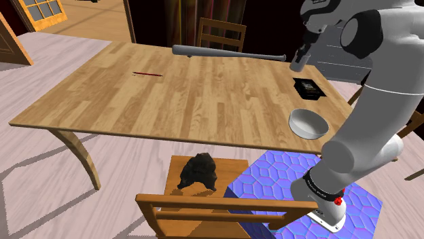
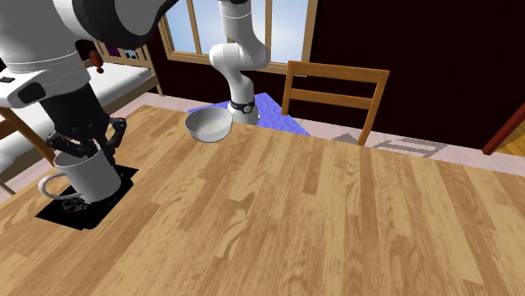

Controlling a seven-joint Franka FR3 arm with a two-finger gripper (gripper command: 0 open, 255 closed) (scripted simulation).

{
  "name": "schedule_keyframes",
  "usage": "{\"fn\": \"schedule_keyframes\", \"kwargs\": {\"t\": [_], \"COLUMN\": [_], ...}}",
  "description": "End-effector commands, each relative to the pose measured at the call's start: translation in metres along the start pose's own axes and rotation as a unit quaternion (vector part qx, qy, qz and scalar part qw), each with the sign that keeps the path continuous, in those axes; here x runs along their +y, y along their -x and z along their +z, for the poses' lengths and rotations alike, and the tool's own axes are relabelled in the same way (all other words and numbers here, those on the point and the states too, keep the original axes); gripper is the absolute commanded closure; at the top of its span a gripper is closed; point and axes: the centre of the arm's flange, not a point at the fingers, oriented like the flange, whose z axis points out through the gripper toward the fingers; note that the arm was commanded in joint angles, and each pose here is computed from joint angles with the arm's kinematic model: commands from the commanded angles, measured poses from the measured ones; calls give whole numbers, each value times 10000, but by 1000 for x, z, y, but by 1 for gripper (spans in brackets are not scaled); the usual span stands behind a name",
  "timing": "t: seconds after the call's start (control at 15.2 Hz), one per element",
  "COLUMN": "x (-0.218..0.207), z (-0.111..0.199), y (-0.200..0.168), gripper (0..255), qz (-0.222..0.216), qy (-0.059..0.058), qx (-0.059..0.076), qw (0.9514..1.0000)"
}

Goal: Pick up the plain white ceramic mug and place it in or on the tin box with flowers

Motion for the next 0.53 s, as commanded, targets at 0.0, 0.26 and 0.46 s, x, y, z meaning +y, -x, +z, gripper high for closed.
{"fn": "schedule_keyframes", "kwargs": {"t": [0.0,0.26,0.46], "x": [16,51,77], "z": [-3,-7,-10], "y": [21,60,90], "gripper": [255,255,255], "qz": [-8,-8,-8], "qy": [-2,-2,-2], "qx": [0,0,0], "qw": [10000,10000,10000]}}
